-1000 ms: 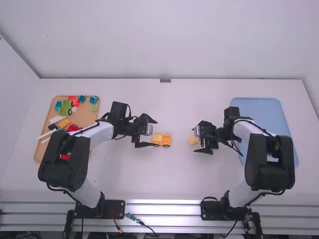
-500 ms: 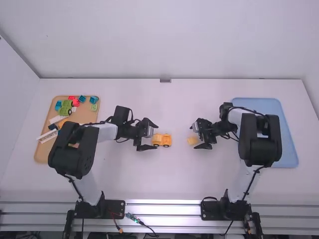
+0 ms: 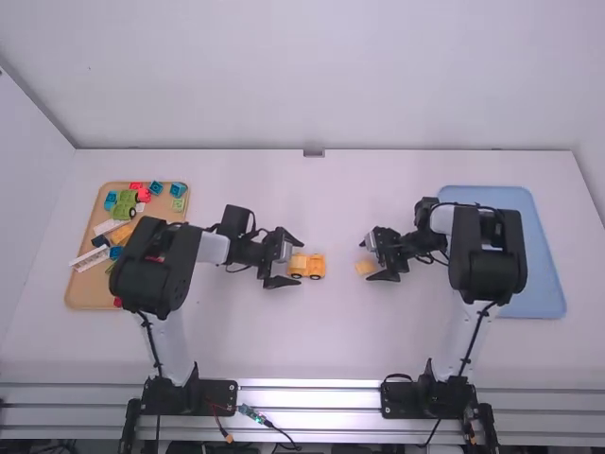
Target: Assemble lego blocks to make yellow taxi
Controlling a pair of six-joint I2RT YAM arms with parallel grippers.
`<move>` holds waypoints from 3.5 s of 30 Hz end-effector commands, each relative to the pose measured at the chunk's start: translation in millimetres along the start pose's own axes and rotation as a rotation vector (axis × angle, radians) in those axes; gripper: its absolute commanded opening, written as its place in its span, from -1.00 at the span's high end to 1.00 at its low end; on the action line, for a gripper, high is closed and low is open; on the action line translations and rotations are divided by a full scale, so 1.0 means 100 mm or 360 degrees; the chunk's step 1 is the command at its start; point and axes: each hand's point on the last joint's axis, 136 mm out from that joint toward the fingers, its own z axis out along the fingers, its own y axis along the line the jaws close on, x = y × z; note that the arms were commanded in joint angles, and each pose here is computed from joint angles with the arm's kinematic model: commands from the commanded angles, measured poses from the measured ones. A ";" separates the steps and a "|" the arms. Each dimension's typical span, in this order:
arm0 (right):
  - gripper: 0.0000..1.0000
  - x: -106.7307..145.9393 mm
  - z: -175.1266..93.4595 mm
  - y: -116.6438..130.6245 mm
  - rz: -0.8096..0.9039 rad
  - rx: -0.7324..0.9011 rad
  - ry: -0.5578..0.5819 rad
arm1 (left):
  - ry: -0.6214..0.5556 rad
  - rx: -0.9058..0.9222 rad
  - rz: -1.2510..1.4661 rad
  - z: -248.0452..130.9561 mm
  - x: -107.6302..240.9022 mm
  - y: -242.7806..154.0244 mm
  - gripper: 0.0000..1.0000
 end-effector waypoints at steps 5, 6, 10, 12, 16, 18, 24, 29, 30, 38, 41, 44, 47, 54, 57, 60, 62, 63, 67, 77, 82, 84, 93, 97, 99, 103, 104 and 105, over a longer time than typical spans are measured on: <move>-0.70 0.13 0.07 -0.02 0.0066 -0.0003 -0.0017 | -0.0053 0.0026 -0.0120 0.08 -0.01 0.05 -0.98; -0.64 0.13 0.08 -0.01 0.0071 -0.0008 -0.0023 | -0.0056 0.0018 -0.0125 0.07 -0.01 0.06 -0.98; -0.48 0.14 0.09 0.01 0.0076 -0.0020 -0.0026 | -0.0044 0.0025 -0.0124 0.09 0.01 0.03 -0.98; -0.38 0.14 0.09 0.01 0.0075 -0.0019 -0.0027 | -0.0044 0.0029 -0.0120 0.10 0.01 0.01 -0.98; -0.02 0.13 0.09 0.01 0.0077 -0.0019 -0.0031 | -0.0045 0.0021 -0.0112 0.09 0.04 -0.01 -0.98; -0.08 0.13 0.09 0.01 0.0078 -0.0019 -0.0033 | -0.0047 0.0023 -0.0105 0.10 0.04 -0.03 -0.98; -0.08 0.13 0.09 0.01 0.0086 -0.0023 -0.0034 | -0.0051 0.0011 -0.0087 0.10 0.06 -0.06 -0.98; -0.08 0.14 0.09 0.02 0.0088 -0.0024 -0.0029 | -0.0024 -0.0003 -0.0089 0.11 0.10 -0.06 -0.98; -0.02 0.13 0.09 0.02 0.0089 -0.0024 -0.0030 | -0.0015 -0.0006 -0.0091 0.11 0.11 -0.05 -0.98; 0.17 0.13 0.09 0.04 0.0103 -0.0035 -0.0034 | -0.0018 -0.0004 -0.0092 0.11 0.10 -0.05 -0.98; 0.25 0.13 0.09 0.04 0.0106 -0.0038 -0.0034 | -0.0014 -0.0001 -0.0090 0.12 0.10 -0.06 -0.98; 0.32 0.12 0.09 0.04 0.0109 -0.0037 -0.0040 | -0.0015 -0.0001 -0.0089 0.12 0.10 -0.06 -0.98; 0.46 0.11 0.09 0.05 0.0116 -0.0041 -0.0044 | 0.0011 -0.0010 -0.0093 0.12 0.13 -0.06 -0.98; 0.49 0.11 0.09 0.05 0.0123 -0.0042 -0.0048 | 0.0033 -0.0010 -0.0097 0.13 0.15 -0.06 -0.98; 0.50 0.09 0.10 0.06 0.0124 -0.0048 -0.0052 | 0.0035 -0.0010 -0.0096 0.13 0.15 -0.06 -0.98; 0.51 0.03 0.13 0.05 0.0117 -0.0051 -0.0089 | 0.0068 -0.0026 -0.0099 0.13 0.19 -0.05 -0.98; 0.50 0.02 0.13 0.05 0.0112 -0.0049 -0.0093 | 0.0074 -0.0026 -0.0104 0.13 0.20 -0.05 -0.98; 0.49 0.02 0.14 0.05 0.0108 -0.0051 -0.0091 | 0.0073 -0.0026 -0.0102 0.13 0.19 -0.05 -0.98; 0.49 0.00 0.14 0.04 0.0102 -0.0058 -0.0093 | 0.0073 -0.0025 -0.0105 0.15 0.23 -0.03 -0.98; 0.46 -0.17 0.10 0.06 0.0123 -0.0063 -0.0161 | -0.0014 0.0063 -0.0293 0.29 0.35 0.08 -0.96; 0.41 -0.23 0.12 0.05 0.0120 -0.0059 -0.0202 | 0.0013 0.0063 -0.0307 0.29 0.36 0.09 -0.72; 0.40 -0.27 0.14 0.05 0.0111 -0.0062 -0.0221 | 0.0014 0.0063 -0.0308 0.29 0.37 0.09 -0.63; 0.33 -0.37 0.22 -0.08 0.0312 -0.0114 -0.0140 | 0.0015 0.0067 -0.0314 0.29 0.38 0.06 -0.49; 0.33 -0.41 0.30 -0.08 0.0286 -0.0158 -0.0089 | 0.0013 0.0062 -0.0322 0.29 0.38 0.06 -0.57; 0.45 -0.44 0.33 -0.07 0.0271 -0.0169 -0.0089 | 0.0024 0.0057 -0.0323 0.29 0.39 0.06 -0.64; 0.63 -0.45 0.33 -0.07 0.0252 -0.0173 -0.0080 | 0.0090 0.0034 -0.0339 0.28 0.44 0.08 -0.75; 0.68 -0.46 0.33 -0.07 0.0256 -0.0173 -0.0089 | 0.0095 0.0034 -0.0338 0.27 0.43 0.07 -0.76; 0.72 -0.46 0.33 -0.07 0.0265 -0.0173 -0.0094 | 0.0093 0.0035 -0.0333 0.27 0.42 0.07 -0.76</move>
